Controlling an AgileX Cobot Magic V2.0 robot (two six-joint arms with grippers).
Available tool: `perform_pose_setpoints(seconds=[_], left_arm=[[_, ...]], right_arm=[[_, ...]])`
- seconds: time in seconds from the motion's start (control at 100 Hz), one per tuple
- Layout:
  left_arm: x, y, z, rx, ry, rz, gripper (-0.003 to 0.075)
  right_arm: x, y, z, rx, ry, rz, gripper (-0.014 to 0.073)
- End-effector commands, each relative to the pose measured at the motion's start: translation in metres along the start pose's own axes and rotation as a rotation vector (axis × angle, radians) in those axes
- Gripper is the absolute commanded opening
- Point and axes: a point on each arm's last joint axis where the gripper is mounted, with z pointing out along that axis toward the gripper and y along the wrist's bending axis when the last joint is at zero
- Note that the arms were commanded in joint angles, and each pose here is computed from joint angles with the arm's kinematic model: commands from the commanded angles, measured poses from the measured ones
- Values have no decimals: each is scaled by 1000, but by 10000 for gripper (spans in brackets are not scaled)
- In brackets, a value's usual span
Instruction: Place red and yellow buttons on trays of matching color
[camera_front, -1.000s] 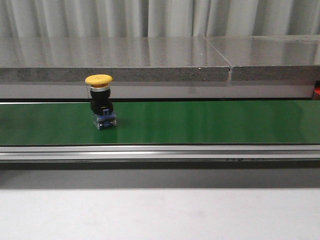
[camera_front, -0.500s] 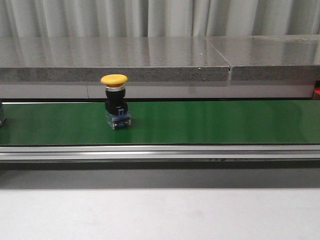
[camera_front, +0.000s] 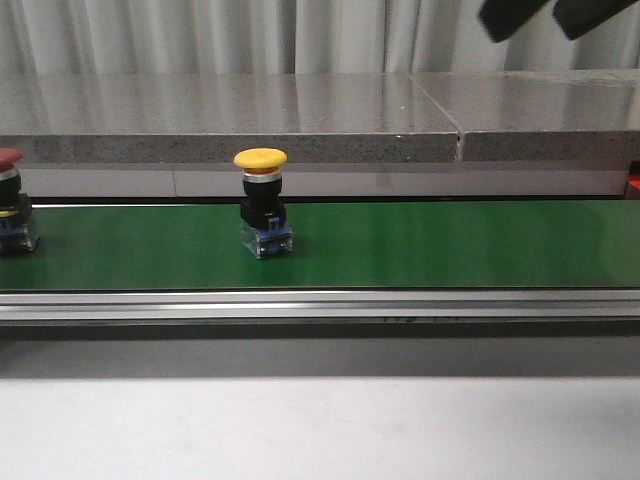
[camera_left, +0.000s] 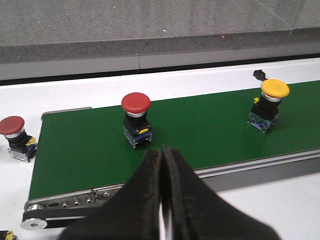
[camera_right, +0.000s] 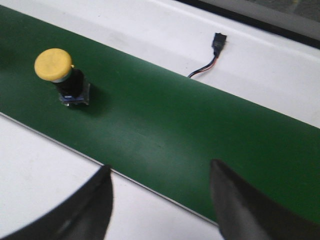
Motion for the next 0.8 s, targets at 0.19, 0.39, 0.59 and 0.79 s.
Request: perform_pose_setpoints(seconds=[0.19,0.39,0.59,0.79], left_arm=[[-14,0,-3,6,-88,-15,-21],[-14,0,-3,6,-88,-15,-21],[-14,0,-3,6,-88,-15,-21],[-14,0,-3,6,-88,-15,-21]], right_arm=[[-42,26,31,-36,53,-67,593],[-58,39,60,-86,155,-141,593],[-67,53,85,-192,230,-196,593],[-67,54,114,-186,254,-191,593]])
